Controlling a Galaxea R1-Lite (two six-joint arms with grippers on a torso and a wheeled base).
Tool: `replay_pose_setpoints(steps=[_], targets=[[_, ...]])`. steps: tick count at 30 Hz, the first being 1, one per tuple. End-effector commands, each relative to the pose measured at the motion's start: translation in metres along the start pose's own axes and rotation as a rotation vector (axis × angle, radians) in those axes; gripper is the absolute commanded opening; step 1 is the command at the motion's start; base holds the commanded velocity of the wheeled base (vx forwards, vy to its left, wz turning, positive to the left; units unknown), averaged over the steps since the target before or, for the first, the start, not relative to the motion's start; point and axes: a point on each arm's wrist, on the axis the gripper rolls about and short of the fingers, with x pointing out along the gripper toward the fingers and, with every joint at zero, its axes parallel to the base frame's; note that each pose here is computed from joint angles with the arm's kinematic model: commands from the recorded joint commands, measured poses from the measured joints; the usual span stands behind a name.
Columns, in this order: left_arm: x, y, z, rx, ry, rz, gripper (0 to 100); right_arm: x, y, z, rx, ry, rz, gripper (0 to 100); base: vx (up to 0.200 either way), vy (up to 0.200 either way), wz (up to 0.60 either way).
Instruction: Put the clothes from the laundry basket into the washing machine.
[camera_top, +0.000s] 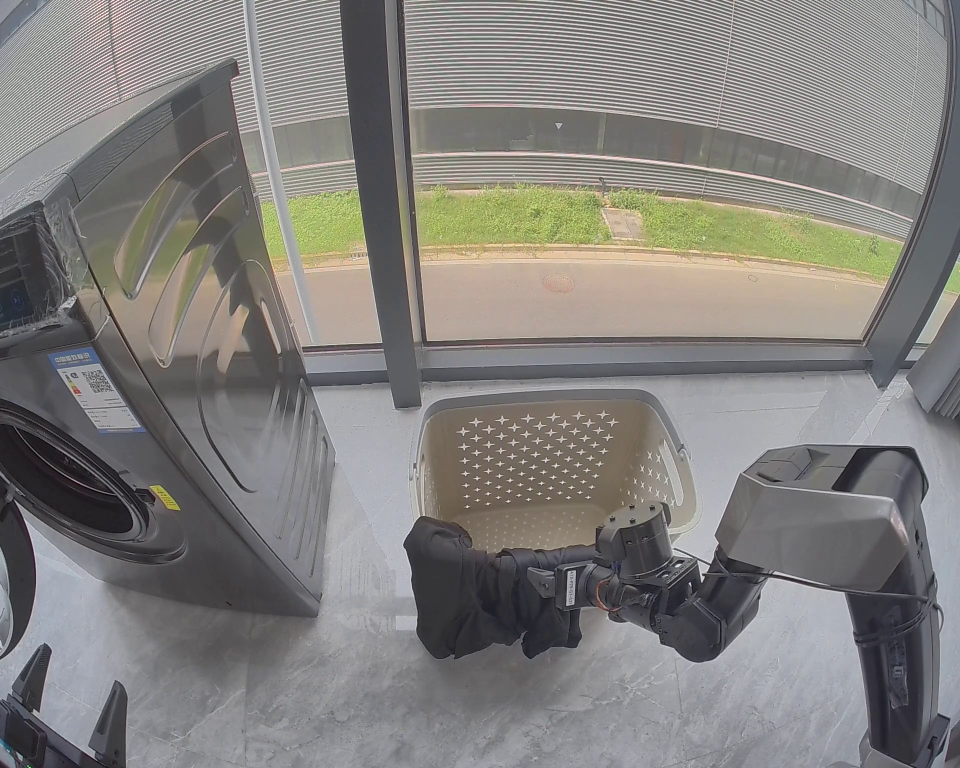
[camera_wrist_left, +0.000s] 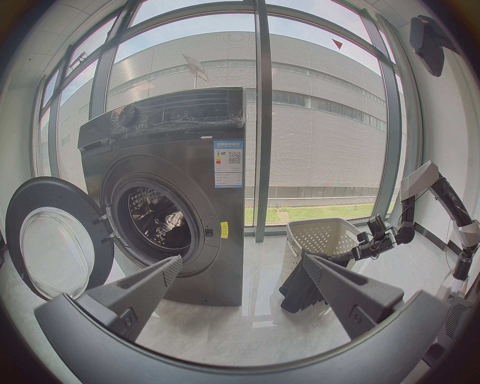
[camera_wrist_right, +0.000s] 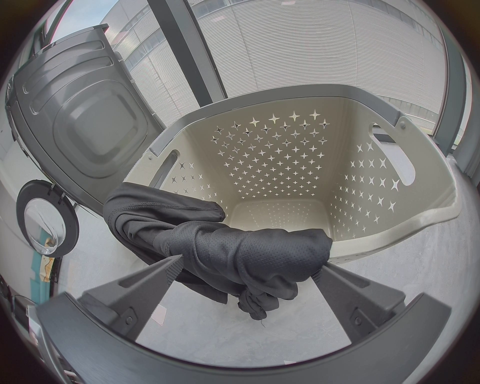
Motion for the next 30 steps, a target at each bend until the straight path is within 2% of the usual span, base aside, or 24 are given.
replay_pose_setpoints(steps=[1,14,15,24,30], targets=[[0.000,0.000,-0.005,-0.002,0.001,0.000,100,0.005,0.003,-0.001,0.003,-0.004,0.007,100,0.000,0.000,0.00],[0.000,0.000,-0.005,-0.002,0.001,0.002,100,0.019,0.006,-0.004,0.034,-0.022,0.000,100,0.000,0.000,0.00],[0.000,0.000,-0.005,-0.002,0.001,0.002,100,0.019,0.006,-0.003,0.035,-0.031,-0.003,0,0.000,0.000,0.00],[0.000,0.000,-0.005,-0.005,0.001,0.002,100,0.015,0.008,-0.007,0.029,-0.031,-0.001,0,0.000,0.000,0.00],[0.000,0.000,-0.005,-0.006,0.001,0.003,100,0.005,0.014,-0.008,0.019,-0.034,0.018,0,0.000,0.000,0.00]])
